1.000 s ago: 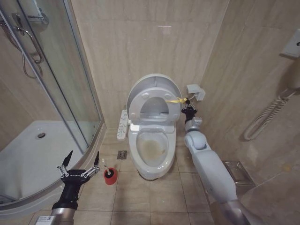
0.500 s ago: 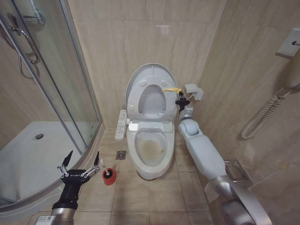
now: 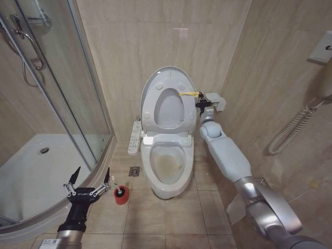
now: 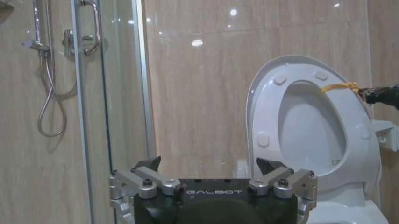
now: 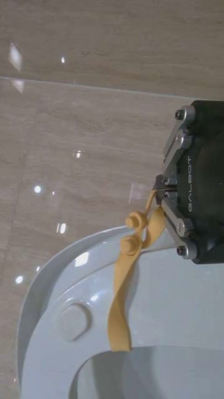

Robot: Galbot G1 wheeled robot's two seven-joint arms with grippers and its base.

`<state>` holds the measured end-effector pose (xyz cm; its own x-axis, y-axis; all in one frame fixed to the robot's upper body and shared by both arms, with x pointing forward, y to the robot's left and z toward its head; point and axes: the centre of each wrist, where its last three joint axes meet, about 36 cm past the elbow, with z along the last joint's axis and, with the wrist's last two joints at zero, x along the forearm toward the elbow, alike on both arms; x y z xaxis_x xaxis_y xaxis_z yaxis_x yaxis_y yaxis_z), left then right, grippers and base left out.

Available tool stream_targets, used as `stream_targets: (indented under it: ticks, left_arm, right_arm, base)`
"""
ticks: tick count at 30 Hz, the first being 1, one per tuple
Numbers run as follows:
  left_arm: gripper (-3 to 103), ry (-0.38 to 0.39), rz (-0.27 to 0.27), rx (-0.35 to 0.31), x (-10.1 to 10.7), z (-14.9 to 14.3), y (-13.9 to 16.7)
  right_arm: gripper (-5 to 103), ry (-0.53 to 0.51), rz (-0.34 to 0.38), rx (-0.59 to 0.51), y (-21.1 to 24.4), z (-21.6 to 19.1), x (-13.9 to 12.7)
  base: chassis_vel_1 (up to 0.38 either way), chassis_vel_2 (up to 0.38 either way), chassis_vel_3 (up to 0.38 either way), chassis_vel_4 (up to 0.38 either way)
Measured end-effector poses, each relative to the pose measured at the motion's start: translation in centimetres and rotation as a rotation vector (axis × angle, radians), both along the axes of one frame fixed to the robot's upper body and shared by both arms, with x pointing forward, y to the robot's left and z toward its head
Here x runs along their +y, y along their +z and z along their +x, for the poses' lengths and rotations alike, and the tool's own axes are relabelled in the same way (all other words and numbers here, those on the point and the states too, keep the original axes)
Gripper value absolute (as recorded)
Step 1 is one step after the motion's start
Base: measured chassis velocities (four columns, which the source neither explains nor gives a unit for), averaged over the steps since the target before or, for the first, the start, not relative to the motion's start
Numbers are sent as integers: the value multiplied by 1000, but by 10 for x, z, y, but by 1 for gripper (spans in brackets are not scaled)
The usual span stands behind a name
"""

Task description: Open the toilet lid, clean the toilet bowl with a toilet brush, close the toilet lid, and flush.

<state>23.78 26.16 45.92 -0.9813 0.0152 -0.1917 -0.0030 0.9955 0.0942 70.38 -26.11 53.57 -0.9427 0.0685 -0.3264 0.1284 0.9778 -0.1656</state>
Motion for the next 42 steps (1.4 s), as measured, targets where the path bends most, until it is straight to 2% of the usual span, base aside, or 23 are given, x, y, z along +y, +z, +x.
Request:
stream_targets:
  ticks: [18, 29, 42]
  left_arm:
    - [100, 0, 0, 0, 0, 0, 0]
    - [100, 0, 0, 0, 0, 0, 0]
    - [100, 0, 0, 0, 0, 0, 0]
  right_arm:
    - [2, -15, -7, 11, 1, 10, -2]
    - [2, -50, -9, -8, 10, 8, -22]
    - [2, -40, -22, -11, 9, -7, -17]
  base:
    - [0, 0, 0, 0]
    - [0, 0, 0, 0]
    - [0, 0, 0, 0]
